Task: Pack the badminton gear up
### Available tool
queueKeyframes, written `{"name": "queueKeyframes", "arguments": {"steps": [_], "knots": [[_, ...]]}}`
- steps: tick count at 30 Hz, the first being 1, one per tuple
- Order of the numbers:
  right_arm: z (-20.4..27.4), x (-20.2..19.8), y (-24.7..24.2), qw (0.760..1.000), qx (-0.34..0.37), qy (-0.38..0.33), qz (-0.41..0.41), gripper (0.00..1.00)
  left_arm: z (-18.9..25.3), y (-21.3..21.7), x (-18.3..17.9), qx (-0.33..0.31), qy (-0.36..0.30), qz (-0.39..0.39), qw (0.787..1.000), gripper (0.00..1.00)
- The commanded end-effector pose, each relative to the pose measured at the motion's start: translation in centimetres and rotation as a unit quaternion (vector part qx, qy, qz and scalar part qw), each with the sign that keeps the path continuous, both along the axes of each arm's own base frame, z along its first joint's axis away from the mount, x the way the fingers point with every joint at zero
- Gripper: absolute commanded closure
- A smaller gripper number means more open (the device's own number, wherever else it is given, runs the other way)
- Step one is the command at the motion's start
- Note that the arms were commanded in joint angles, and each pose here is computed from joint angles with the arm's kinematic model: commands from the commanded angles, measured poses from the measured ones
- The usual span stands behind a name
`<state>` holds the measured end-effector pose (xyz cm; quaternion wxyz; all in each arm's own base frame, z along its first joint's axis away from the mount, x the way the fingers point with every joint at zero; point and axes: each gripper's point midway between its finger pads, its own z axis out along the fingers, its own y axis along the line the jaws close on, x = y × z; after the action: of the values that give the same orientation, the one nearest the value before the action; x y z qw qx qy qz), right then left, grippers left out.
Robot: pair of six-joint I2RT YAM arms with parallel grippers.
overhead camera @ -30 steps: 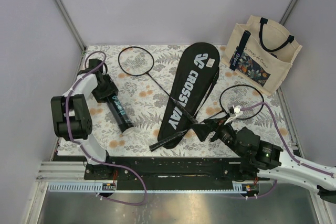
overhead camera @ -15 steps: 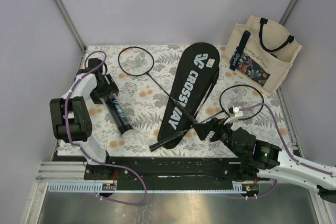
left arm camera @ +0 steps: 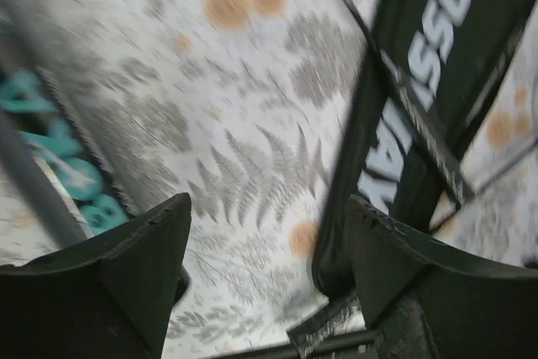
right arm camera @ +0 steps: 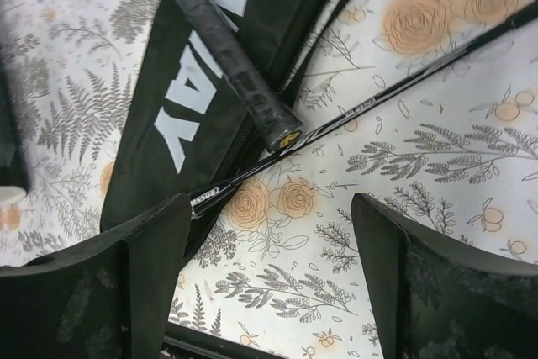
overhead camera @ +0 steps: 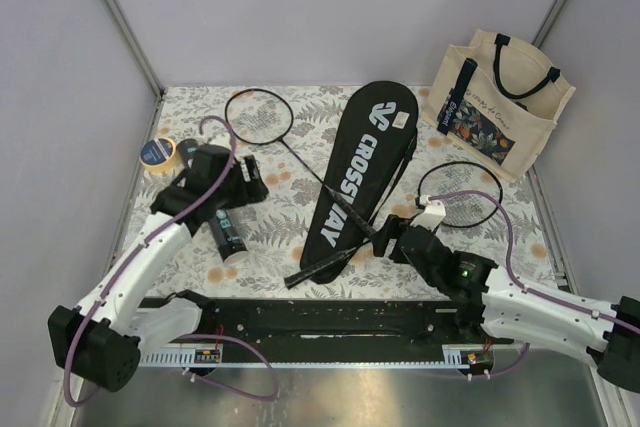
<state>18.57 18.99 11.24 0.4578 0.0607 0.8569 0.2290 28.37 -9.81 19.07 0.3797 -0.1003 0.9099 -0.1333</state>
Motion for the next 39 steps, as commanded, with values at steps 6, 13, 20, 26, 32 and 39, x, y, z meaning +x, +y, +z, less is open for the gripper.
{"name": "queueKeyframes", "arguments": {"steps": [6, 13, 20, 26, 32, 39], "knots": [[-1.9, 2.1, 1.9, 0.993, 0.096, 0.056, -0.044, 0.18, -6.3, -10.5, -6.5, -0.034, 0.049, -0.172, 0.983, 0.25], [2.8, 5.5, 4.0, 0.995, -0.045, -0.065, 0.062, 0.16, -4.9, -7.9, -5.0, -0.038, -0.011, -0.064, 0.997, 0.24], [2.3, 8.3, 6.3, 0.974, -0.166, -0.068, 0.139, 0.17, -0.5, -4.3, -5.4, -0.065, -0.092, 0.009, 0.994, 0.22], [0.3, 10.6, 8.8, 0.955, -0.204, -0.019, 0.215, 0.19, -1.1, -2.9, -5.8, -0.072, -0.095, 0.053, 0.991, 0.22], [-3.5, 12.8, 9.3, 0.936, -0.258, 0.034, 0.238, 0.19, -2.2, -2.4, -5.4, -0.065, -0.071, 0.090, 0.991, 0.21], [-7.0, 13.5, 9.2, 0.921, -0.273, 0.093, 0.261, 0.26, -1.9, -2.3, -4.7, -0.098, -0.065, 0.135, 0.984, 0.22]]}}
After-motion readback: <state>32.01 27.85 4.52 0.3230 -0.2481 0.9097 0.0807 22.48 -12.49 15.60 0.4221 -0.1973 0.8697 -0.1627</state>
